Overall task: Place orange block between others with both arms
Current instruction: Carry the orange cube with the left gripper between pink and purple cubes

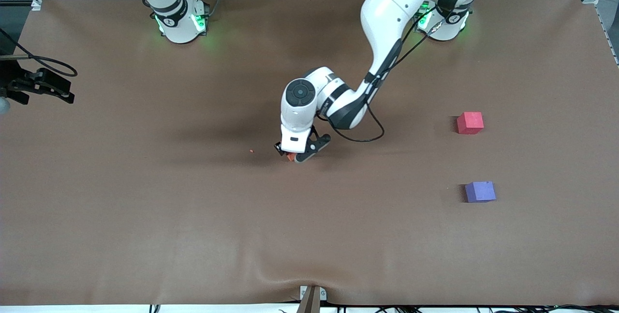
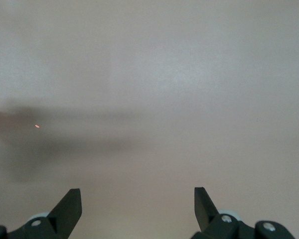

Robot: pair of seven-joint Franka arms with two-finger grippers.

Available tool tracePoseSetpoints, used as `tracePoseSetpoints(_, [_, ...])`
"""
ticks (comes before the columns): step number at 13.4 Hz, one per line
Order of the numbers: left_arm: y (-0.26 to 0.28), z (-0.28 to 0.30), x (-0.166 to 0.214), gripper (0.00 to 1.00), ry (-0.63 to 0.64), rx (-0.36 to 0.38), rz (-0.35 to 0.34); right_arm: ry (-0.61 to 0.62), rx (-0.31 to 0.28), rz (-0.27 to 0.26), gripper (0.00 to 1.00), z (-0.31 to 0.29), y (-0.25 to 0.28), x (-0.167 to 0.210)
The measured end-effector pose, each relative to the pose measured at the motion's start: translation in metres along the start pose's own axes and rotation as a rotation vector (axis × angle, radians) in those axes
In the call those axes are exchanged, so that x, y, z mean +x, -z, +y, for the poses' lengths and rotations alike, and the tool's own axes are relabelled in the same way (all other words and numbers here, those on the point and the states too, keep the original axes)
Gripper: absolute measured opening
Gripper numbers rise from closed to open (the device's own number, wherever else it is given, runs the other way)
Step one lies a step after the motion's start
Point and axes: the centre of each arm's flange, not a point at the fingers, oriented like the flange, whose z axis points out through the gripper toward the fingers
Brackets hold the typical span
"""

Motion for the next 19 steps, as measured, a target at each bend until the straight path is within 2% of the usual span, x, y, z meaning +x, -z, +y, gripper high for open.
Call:
tracePoseSetpoints(3, [0.103,-0.008,0.08,0.63,-0.083,0.021,0.012,0.004,-0.001,-0.001,1.0,-0.002,-0.001,0.0])
tracePoseSetpoints(5, [0.168,-0.033,0.129,0.58,-0.153,0.063,0.009,0.002,-0.002,-0.002,1.0,-0.001,-0.001,0.0])
tracePoseSetpoints(8, [0.219,-0.088,0.204,0.56,-0.287,0.123,-0.016,-0.023,-0.002,-0.008,1.0,0.008,-0.001,-0.001])
tracePoseSetpoints(12, [0.232,-0.198,0.315,0.56,-0.501,0.169,-0.078,-0.106,0.019,-0.081,1.0,0.037,-0.006,-0.013])
tracePoseSetpoints(14, [0.224,-0.255,0.358,0.56,-0.57,0.183,-0.124,-0.147,0.069,-0.079,1.0,0.047,-0.006,-0.015])
tracePoseSetpoints(16, [0.207,-0.302,0.39,0.56,-0.632,0.179,-0.151,-0.157,0.086,-0.076,1.0,0.046,-0.005,-0.015])
tracePoseSetpoints(19, [0.162,-0.362,0.418,0.56,-0.703,0.154,-0.132,-0.182,0.086,-0.056,1.0,0.025,-0.001,-0.01])
